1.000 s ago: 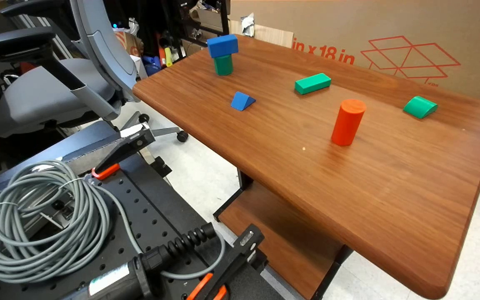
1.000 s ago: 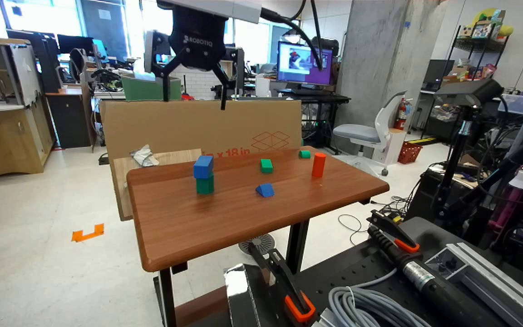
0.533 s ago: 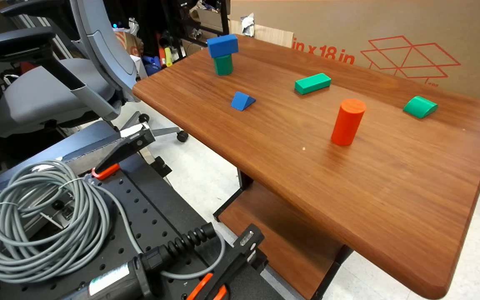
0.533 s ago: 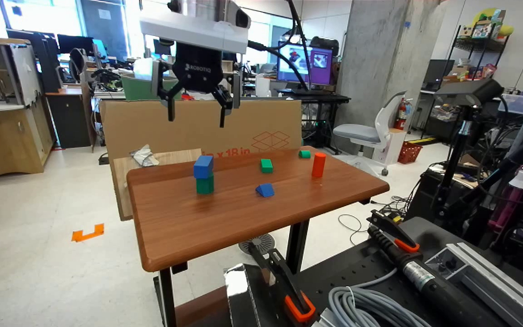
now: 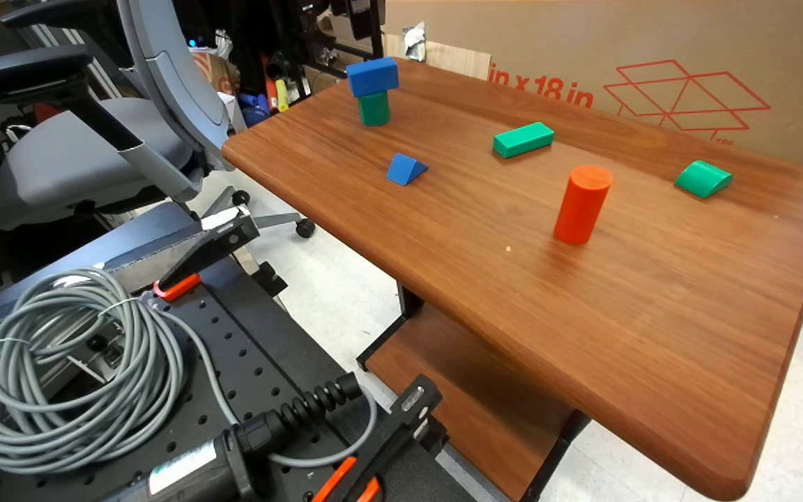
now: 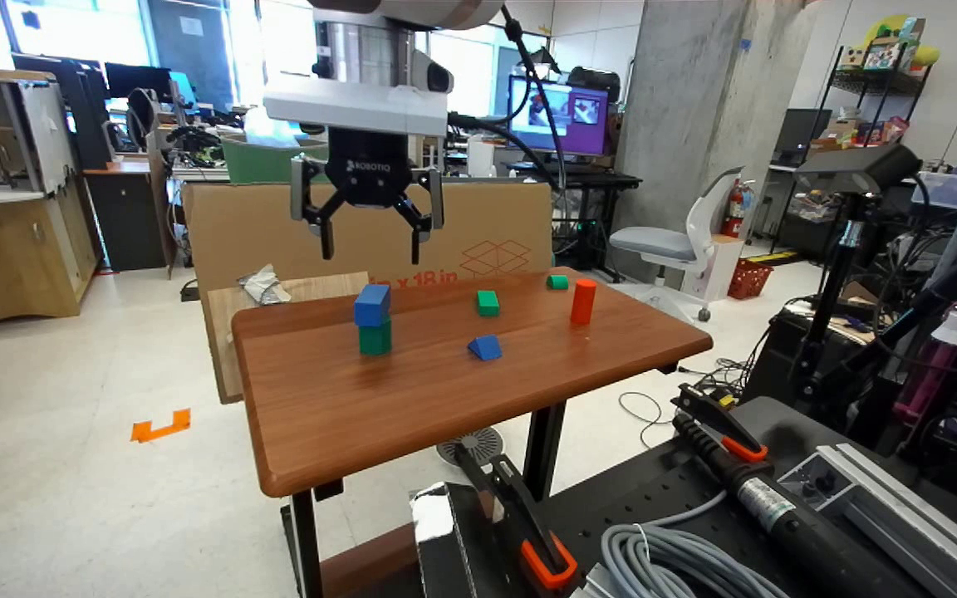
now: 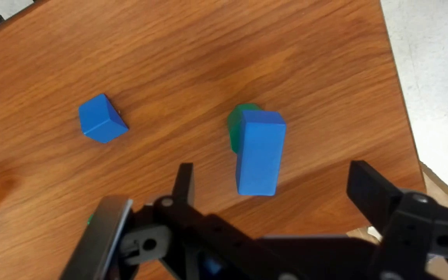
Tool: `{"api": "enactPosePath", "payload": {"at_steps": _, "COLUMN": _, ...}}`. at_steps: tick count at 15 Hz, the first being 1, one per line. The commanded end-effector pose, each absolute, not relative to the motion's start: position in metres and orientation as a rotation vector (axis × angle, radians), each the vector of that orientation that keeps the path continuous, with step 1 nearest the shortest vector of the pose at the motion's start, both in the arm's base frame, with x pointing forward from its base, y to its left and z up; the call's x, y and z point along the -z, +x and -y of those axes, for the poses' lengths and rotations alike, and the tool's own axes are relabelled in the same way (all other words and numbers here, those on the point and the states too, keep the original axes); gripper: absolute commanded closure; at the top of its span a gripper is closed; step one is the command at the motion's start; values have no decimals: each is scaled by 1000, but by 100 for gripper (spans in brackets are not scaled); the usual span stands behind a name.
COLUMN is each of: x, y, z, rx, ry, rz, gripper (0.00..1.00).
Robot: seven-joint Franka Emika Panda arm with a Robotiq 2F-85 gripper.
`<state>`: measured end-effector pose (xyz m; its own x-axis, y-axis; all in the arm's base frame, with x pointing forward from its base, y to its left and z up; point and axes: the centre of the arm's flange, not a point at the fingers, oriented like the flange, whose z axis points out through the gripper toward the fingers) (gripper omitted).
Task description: Move the blue block to the right
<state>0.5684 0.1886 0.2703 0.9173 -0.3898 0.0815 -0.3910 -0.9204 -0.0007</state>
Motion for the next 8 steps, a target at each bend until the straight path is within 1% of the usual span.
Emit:
{"api": "enactPosePath", "payload": {"at_steps": 1, "x": -260, "y": 583, "z": -195, "rx": -80, "ry": 3023, "rz": 631, "gripper": 0}}
{"api": "enactPosePath", "payload": {"at_steps": 8, "x": -237, "y": 592, "z": -193, "rx": -41, "ry": 3004, "rz": 629, "gripper": 0}}
